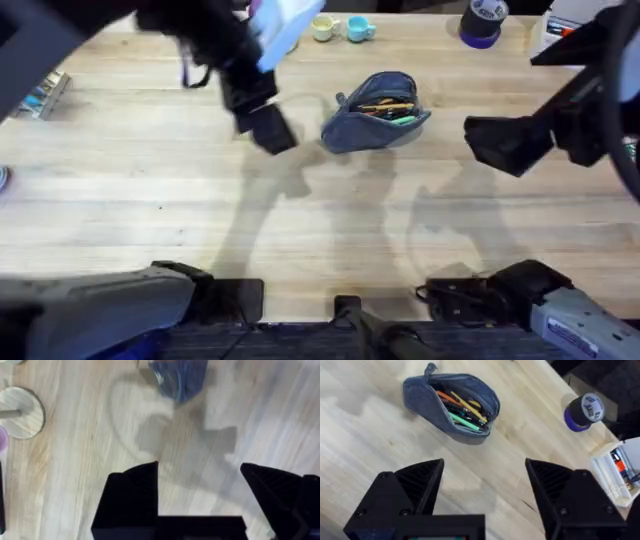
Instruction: Unzip the bag, pick up the pens from the table one at a time and place them inside, then zip the bag closed.
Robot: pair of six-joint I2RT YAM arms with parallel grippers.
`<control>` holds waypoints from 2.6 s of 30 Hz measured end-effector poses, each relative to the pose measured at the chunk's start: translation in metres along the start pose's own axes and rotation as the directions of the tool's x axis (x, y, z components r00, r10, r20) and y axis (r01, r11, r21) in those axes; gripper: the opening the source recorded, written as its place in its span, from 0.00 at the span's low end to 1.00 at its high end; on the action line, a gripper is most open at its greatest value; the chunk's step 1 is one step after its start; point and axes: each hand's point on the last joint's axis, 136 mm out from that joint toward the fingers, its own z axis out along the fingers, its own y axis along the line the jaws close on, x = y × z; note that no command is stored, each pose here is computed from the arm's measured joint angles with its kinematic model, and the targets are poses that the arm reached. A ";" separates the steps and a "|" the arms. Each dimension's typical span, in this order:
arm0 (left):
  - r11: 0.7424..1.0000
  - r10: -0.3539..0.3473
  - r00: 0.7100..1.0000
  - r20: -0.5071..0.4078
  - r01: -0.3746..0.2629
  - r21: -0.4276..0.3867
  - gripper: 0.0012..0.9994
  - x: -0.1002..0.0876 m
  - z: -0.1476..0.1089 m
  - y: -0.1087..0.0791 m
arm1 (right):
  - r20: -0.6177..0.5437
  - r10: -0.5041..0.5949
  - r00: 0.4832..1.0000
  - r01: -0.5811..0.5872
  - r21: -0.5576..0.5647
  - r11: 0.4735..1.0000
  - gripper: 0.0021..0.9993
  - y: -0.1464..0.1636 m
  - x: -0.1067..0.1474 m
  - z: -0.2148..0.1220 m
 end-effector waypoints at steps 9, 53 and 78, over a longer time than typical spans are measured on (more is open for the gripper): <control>0.999 0.041 0.988 0.149 -0.036 -0.031 0.99 0.046 0.003 0.009 | 0.022 0.001 1.000 0.000 -0.039 0.999 1.00 0.004 -0.009 0.009; 0.993 -0.056 0.796 0.603 -0.019 0.118 0.99 0.062 0.061 0.040 | -0.001 0.520 0.854 -0.484 -0.363 0.796 1.00 0.050 -0.086 0.076; 0.993 -0.057 0.796 0.603 -0.019 0.119 0.99 0.062 0.061 0.040 | -0.169 0.555 0.814 -0.575 -0.374 0.728 1.00 0.083 -0.083 0.142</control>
